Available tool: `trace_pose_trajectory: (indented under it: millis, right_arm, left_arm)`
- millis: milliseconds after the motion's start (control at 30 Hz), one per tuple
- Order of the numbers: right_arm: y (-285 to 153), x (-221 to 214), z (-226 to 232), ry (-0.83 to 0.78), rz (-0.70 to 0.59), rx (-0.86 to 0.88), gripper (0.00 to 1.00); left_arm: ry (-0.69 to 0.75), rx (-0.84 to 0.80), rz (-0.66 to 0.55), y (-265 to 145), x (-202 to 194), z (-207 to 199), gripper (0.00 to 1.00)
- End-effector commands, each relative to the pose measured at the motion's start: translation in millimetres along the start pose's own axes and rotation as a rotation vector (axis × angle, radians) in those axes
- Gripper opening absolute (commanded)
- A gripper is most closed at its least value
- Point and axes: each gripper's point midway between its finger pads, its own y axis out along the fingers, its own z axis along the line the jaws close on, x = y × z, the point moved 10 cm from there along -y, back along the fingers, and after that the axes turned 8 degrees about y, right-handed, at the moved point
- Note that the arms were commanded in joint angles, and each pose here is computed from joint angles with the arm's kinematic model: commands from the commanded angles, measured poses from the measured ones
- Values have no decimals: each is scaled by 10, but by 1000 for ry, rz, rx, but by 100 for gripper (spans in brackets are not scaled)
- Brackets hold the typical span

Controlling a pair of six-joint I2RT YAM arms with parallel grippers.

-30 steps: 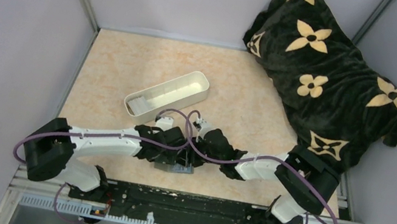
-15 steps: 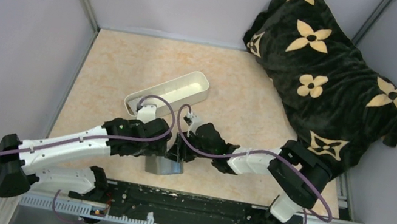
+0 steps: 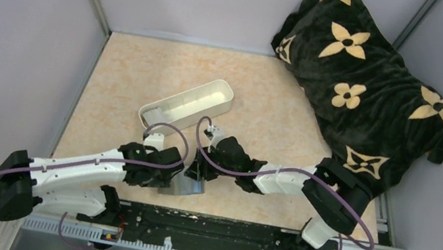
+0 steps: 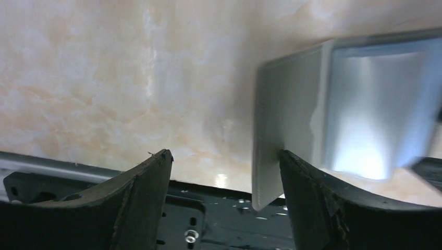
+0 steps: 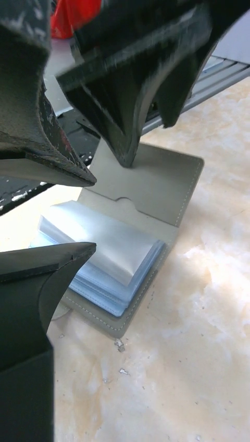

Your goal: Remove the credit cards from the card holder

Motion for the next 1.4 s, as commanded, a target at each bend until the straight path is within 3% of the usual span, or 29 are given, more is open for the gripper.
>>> trace_pose_trajectory:
  millis: [0, 267, 467, 600, 1367]
  right_arm:
    - [-108, 24, 58, -36, -44, 11, 44]
    - [-74, -98, -70, -25, -1, -17, 39]
    - [-99, -117, -99, -28, 2, -37, 38]
    - [-138, -127, -124, -27, -1, -51, 38]
    - [-474, 87, -75, -31, -86, -99, 37]
  left_arm:
    - [-51, 21, 60, 113, -158, 29, 78]
    - [-22, 101, 101, 202, -174, -22, 56]
    - [40, 113, 116, 386, -180, -174, 22]
    - [73, 97, 124, 518, -159, -342, 9]
    - [115, -147, 29, 539, 151, -910, 6]
